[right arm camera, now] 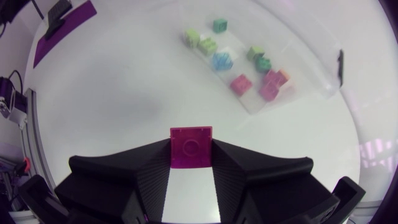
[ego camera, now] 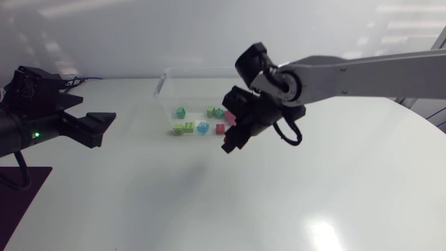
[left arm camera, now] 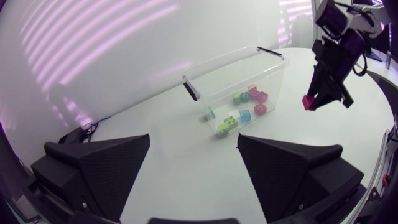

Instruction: Place the duplo bricks in the container

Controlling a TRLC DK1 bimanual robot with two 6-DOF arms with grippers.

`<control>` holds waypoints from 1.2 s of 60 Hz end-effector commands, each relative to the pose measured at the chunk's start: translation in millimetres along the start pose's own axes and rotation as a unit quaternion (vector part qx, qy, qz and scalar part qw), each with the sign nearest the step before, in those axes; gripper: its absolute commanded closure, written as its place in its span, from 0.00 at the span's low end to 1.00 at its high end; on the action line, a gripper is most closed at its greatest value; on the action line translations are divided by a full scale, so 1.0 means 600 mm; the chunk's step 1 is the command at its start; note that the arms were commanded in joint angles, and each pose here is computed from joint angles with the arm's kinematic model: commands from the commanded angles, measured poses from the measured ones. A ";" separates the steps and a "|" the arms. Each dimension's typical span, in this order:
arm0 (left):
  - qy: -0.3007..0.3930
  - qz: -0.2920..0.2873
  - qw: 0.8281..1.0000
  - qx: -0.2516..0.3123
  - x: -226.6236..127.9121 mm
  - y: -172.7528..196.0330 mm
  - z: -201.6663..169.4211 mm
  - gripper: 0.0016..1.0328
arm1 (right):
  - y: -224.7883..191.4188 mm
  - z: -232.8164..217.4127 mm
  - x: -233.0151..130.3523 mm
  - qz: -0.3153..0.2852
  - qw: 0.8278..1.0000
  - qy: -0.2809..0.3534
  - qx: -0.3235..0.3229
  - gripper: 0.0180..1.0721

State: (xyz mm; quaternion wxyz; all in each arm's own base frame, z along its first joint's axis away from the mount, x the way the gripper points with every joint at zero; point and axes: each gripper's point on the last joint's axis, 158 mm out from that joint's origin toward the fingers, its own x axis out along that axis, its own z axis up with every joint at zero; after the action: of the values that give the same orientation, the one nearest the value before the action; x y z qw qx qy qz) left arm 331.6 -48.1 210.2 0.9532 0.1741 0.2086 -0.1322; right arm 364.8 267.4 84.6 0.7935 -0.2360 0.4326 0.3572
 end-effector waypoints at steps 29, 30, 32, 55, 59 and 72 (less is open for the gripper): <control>0.007 0.024 0.999 -0.043 -0.025 0.009 -0.045 0.05 | -0.163 0.214 -0.046 -0.083 0.981 -0.138 0.105 0.86; 0.007 0.023 0.999 -0.044 -0.025 0.008 -0.044 0.05 | -0.165 0.215 -0.043 -0.083 0.981 -0.138 0.106 0.86; 0.007 0.022 0.998 -0.050 -0.025 0.006 -0.045 0.05 | -0.175 0.219 -0.031 -0.088 0.980 -0.139 0.110 0.86; 0.007 0.047 0.997 -0.066 -0.035 0.017 -0.056 0.05 | -0.230 0.230 0.017 -0.133 0.972 -0.138 0.133 0.14; 0.002 0.056 0.996 -0.066 -0.040 0.023 -0.054 0.05 | -0.233 0.229 -0.009 -0.143 0.968 -0.154 0.137 0.13; -0.012 0.081 0.994 -0.066 -0.059 0.034 -0.056 0.05 | -0.244 0.180 -0.104 -0.183 0.953 -0.191 0.148 0.10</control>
State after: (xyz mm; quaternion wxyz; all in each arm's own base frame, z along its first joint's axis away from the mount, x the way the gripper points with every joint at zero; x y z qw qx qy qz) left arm 300.1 -15.3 210.4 0.9717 0.1318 0.1886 -0.0534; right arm 522.9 248.7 186.3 0.9296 -0.1302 0.2829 0.1972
